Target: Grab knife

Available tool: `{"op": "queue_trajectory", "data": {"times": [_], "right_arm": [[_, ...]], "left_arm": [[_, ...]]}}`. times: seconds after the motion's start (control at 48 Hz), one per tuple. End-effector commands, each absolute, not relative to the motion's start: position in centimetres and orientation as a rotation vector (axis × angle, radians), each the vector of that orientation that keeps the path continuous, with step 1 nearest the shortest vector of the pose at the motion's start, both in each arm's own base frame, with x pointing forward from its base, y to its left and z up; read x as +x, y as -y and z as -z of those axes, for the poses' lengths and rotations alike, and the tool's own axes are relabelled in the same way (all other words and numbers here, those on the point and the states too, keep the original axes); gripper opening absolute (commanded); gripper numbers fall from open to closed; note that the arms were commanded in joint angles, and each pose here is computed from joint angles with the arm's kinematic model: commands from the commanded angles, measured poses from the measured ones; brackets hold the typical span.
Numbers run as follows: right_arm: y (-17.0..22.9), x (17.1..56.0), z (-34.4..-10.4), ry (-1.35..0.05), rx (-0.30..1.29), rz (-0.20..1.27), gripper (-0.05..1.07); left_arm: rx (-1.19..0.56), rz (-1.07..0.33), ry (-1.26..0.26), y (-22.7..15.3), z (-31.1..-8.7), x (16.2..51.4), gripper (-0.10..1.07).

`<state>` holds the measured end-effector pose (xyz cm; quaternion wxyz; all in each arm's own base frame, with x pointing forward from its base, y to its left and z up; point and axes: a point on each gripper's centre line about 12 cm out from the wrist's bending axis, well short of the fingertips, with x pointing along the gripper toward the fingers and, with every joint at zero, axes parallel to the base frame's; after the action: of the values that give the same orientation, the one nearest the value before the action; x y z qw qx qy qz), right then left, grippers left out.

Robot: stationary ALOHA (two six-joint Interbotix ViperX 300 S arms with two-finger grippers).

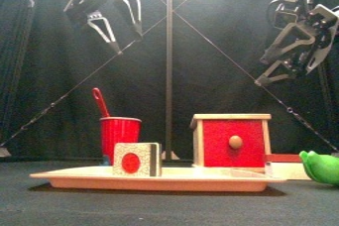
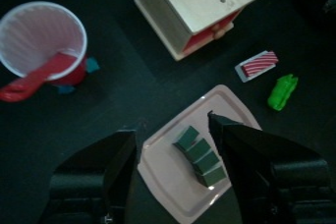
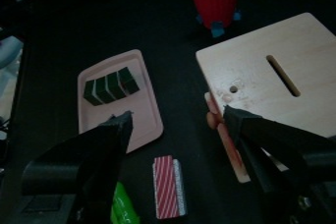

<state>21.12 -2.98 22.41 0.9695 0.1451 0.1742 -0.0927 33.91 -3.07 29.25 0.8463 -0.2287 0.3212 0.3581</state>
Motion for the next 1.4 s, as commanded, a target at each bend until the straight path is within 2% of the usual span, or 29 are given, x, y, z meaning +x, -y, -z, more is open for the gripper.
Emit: {"op": "queue_trajectory", "data": {"times": [0.0,0.104,0.271,0.562,0.708,0.875,1.021,1.146,1.292,1.375], "right_arm": [[3.0,21.5,-23.3,-0.329,0.294,0.183,1.02],[3.0,21.5,-23.2,-0.331,0.297,0.184,1.02],[3.1,21.4,-23.1,-0.332,0.298,0.187,1.02],[3.1,21.4,-23.0,-0.334,0.298,0.189,1.02],[3.1,21.4,-23.1,-0.333,0.294,0.188,1.02],[3.2,21.4,-23.0,-0.334,0.293,0.191,1.02],[3.5,21.4,-23.1,-0.33,0.3,0.207,1.02],[3.8,21.3,-23.1,-0.326,0.328,0.225,1.02],[3.8,21.2,-22.7,-0.33,0.368,0.233,1.02],[3.8,21.1,-22.5,-0.336,0.377,0.236,1.02]], "left_arm": [[-0.449,-0.768,-0.653,1.9,-31.7,33.5,0.89],[-0.427,-0.812,-0.687,0.7,-32.2,32.8,0.89],[-0.454,-0.956,-0.738,-1.1,-32.1,31.6,0.89],[-0.626,-1.076,-0.68,-3.6,-33.1,30.5,0.89],[-0.704,-1.023,-0.741,-3.8,-33.6,29.6,0.89],[-0.668,-1.036,-0.708,-5.0,-33.6,29.1,0.89],[-0.684,-1.005,-0.725,-5.2,-32.2,29.3,0.89],[-0.772,-0.944,-0.72,-5.5,-30.4,29.3,0.89],[-0.87,-0.817,-0.638,-5.6,-29.0,29.3,0.89],[-0.898,-0.792,-0.601,-6.1,-28.5,28.6,0.89]]}}
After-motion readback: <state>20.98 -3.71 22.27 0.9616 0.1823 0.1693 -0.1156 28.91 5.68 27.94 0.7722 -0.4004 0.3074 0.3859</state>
